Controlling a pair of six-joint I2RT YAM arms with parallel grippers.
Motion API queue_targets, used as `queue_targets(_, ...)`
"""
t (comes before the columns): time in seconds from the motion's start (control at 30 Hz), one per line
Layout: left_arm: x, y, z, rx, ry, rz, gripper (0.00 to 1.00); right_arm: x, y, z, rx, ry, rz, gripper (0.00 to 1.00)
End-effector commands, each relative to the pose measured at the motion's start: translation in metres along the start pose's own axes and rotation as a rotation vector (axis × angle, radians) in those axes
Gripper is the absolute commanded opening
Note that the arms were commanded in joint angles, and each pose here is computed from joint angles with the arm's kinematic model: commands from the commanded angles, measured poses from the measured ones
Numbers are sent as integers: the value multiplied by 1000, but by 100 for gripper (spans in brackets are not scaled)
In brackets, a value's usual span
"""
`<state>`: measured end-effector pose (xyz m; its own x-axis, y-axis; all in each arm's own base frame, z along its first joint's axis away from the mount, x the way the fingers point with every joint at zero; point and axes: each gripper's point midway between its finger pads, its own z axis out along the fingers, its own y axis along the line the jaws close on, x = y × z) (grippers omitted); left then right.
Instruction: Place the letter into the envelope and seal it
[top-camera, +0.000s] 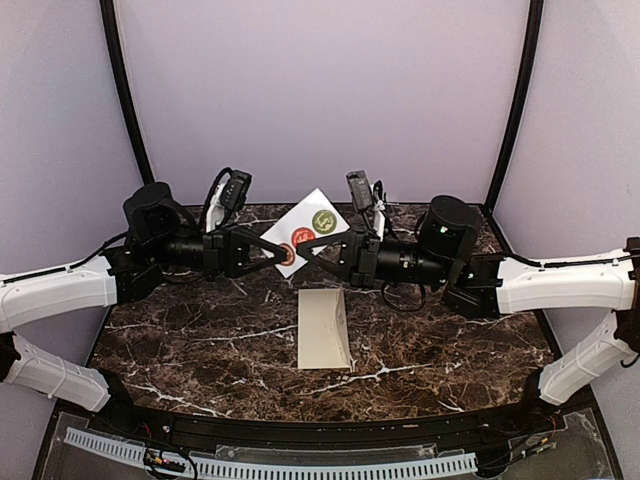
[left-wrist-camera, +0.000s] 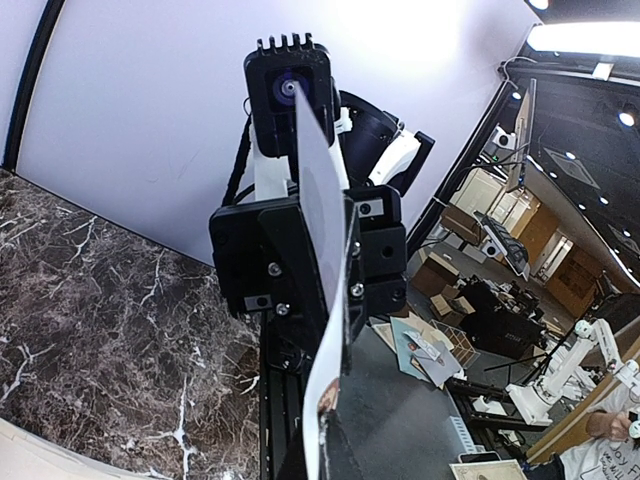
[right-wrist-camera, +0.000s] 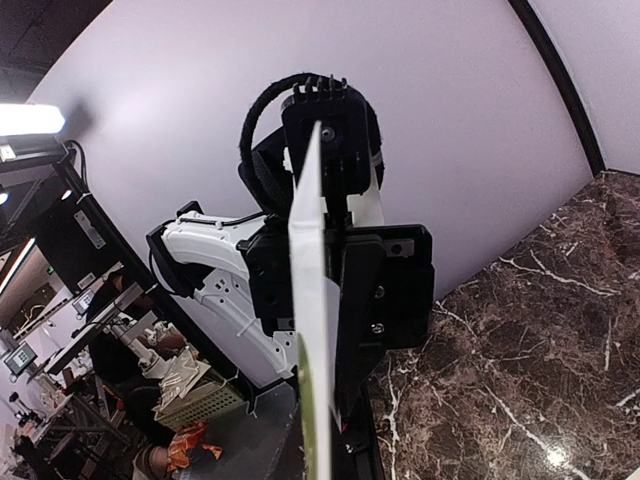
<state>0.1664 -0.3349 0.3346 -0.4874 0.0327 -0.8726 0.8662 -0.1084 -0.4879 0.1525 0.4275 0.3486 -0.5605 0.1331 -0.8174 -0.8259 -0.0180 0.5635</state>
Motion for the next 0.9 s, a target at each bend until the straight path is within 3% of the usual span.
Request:
queue_targets(0.0, -2, -6, 1, 26, -9, 22, 0, -8, 15, 8, -50, -11, -25, 0)
queue_targets(0.87, -6, -14, 2, 63, -16, 36, 0, -1, -1, 12, 9, -1, 0, 0)
